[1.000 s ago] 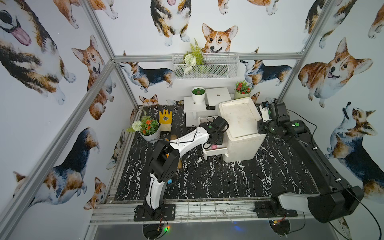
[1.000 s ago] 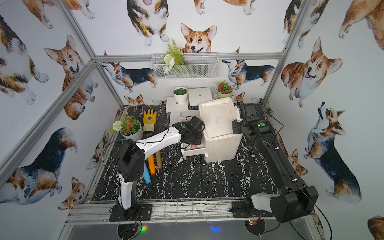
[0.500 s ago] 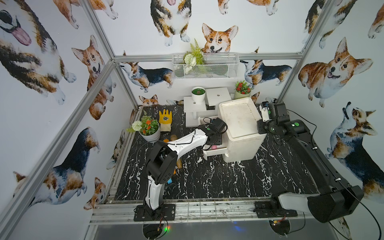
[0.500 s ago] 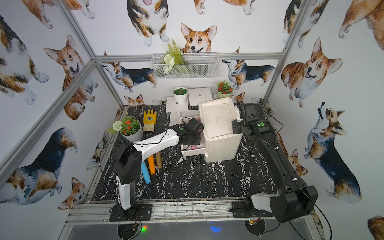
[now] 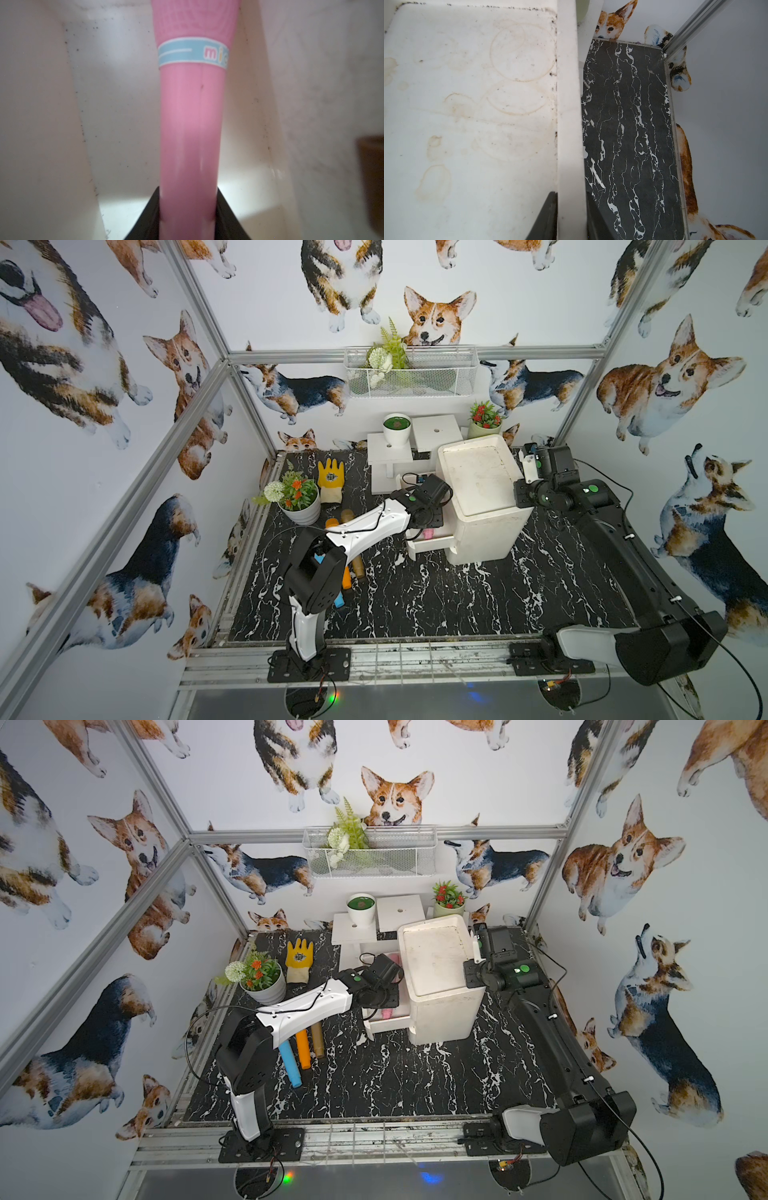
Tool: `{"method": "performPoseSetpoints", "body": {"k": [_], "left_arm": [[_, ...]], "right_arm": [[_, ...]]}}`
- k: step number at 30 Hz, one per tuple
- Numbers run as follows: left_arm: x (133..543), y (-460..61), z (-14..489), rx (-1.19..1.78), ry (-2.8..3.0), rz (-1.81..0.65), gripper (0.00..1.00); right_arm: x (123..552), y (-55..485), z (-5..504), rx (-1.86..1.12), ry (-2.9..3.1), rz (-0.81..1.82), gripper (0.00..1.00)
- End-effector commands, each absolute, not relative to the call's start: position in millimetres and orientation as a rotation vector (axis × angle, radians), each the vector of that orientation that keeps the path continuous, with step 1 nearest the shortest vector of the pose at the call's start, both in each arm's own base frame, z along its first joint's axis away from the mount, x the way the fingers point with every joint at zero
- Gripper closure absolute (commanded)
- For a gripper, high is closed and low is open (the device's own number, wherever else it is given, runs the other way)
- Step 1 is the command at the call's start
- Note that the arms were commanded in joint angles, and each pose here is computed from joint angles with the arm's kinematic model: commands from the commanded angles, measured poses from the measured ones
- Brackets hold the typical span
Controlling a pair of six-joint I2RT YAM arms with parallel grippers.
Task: Take the microphone out of the drawer
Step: Pick up the microphone from the drawer.
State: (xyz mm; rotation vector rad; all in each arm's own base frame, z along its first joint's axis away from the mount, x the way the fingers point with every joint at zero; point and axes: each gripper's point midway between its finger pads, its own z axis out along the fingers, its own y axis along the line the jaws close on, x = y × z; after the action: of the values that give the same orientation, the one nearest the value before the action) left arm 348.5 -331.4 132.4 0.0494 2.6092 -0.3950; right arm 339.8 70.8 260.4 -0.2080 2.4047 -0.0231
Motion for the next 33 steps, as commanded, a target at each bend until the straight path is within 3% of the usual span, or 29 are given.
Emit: {"method": "performPoseSetpoints", "body": {"k": [1,19,33], "left_arm": [[371,-331,161,-0.077,2.468,-0.443,0.66],[366,-315,239,-0.100,2.268,-0.558,0.65],[347,-241,252,-0.125,2.235,-0.383,0.64]], "right_arm": [[299,67,223,-0.284,2.624,-0.039,0.75],[299,67,223,-0.286,2.621,-0.037,0.75],[299,69,222,-0.288,2.624,-0.032,0.75]]}}
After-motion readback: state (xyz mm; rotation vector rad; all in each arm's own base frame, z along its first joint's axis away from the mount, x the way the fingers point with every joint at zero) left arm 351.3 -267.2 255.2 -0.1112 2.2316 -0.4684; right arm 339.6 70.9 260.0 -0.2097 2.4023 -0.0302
